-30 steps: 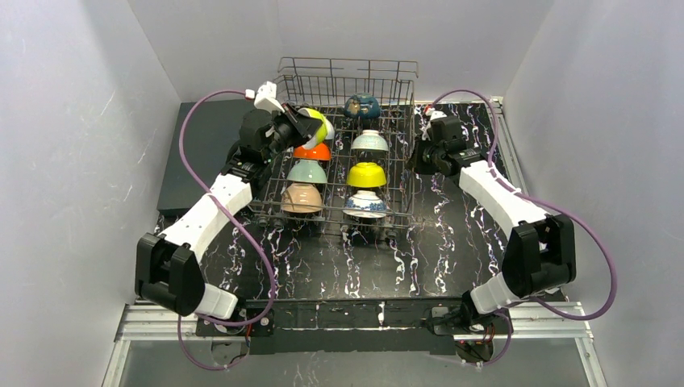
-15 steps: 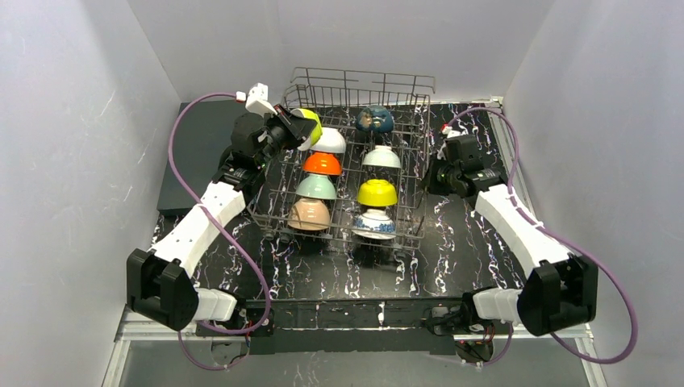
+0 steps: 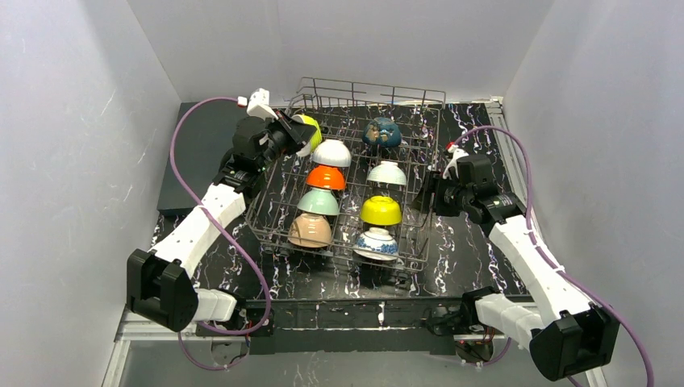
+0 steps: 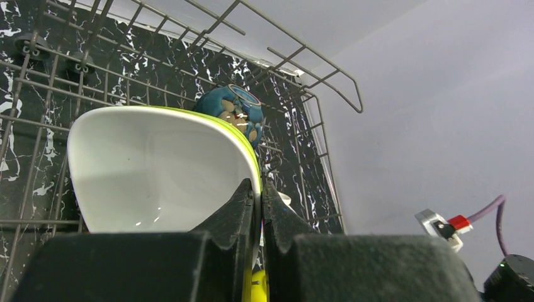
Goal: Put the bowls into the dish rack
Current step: Turn the bowl upside down on the dish rack.
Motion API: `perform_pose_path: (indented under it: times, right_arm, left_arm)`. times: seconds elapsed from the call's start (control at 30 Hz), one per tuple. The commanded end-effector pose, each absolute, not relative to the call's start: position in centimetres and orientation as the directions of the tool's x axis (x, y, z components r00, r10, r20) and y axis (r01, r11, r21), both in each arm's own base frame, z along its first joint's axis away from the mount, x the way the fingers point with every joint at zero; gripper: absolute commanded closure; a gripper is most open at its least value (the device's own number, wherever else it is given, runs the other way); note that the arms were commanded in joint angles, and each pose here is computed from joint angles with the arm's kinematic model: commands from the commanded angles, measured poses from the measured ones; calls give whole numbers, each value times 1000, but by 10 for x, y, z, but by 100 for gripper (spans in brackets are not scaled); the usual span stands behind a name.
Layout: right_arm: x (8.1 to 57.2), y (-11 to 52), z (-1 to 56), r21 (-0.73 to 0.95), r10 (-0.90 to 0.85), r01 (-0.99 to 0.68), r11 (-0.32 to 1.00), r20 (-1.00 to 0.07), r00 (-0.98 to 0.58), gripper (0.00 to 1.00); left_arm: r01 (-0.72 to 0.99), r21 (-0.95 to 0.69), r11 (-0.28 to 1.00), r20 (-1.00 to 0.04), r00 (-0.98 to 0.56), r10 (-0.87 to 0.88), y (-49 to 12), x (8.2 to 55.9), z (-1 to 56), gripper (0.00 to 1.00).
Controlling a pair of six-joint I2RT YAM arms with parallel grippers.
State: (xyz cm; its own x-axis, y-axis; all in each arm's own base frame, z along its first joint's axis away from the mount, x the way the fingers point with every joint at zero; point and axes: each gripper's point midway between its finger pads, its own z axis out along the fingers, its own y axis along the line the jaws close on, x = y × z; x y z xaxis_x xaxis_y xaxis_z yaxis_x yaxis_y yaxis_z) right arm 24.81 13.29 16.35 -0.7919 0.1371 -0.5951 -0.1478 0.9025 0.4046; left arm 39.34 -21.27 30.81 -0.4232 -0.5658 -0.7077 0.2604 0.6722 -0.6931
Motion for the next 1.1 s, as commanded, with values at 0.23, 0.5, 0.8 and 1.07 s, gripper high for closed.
perform_pose_path:
  times: [0.23, 0.5, 0.8, 1.07]
  right_arm:
    - [291, 148, 250, 369, 127, -309, 877, -796, -591, 21]
    - [314, 157, 269, 362, 138, -361, 860, -845, -517, 17]
    - [310, 165, 259, 386, 138, -394, 834, -837, -529, 17]
    - [312, 164, 259, 361, 115, -403, 841, -847, -519, 16]
  left_arm:
    - [294, -672, 679, -732, -404, -549, -230, 431, 323, 100]
    - [215, -698, 683, -700, -410, -585, -248, 495, 301, 100]
    - [281, -668, 689, -740, -349, -575, -267, 547, 301, 100]
    - [285, -698, 657, -715, -325, -619, -267, 572, 272, 100]
